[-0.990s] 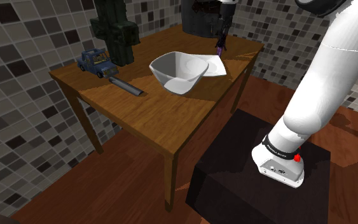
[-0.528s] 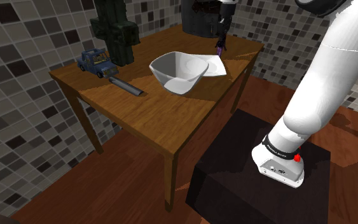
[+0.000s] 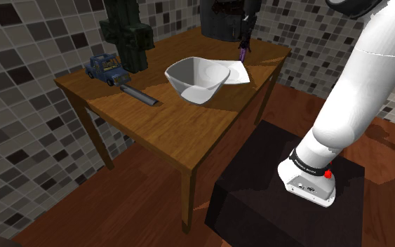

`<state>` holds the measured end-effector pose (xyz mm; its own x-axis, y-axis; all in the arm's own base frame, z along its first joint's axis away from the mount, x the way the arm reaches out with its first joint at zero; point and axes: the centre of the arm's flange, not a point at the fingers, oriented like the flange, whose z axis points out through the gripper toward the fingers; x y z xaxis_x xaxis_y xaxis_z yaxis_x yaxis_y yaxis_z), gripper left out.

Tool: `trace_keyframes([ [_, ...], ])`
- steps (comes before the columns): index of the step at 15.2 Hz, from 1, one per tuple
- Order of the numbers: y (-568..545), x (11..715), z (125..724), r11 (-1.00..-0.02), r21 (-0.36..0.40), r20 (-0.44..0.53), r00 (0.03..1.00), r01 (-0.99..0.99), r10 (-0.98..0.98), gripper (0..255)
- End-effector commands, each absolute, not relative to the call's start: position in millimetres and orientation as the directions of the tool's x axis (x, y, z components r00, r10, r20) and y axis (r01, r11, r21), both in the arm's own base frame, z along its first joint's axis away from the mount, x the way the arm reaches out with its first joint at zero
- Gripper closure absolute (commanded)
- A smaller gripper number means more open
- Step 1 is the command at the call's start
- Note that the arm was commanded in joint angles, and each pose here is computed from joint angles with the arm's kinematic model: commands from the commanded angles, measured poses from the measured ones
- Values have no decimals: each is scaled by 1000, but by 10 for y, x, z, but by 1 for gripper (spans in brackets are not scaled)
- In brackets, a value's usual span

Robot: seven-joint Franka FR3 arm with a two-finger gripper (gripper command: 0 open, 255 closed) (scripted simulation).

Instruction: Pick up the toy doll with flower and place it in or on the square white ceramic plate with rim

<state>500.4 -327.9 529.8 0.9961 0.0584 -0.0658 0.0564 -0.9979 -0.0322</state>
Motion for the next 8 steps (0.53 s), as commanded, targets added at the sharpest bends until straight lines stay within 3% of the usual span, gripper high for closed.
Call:
trace_keyframes([
  [1, -3278, 5003, 5414, -998, -32, -66, 996, 56, 59, 255],
  [8, -3278, 5003, 5784, -998, -32, -66, 996, 56, 59, 255],
])
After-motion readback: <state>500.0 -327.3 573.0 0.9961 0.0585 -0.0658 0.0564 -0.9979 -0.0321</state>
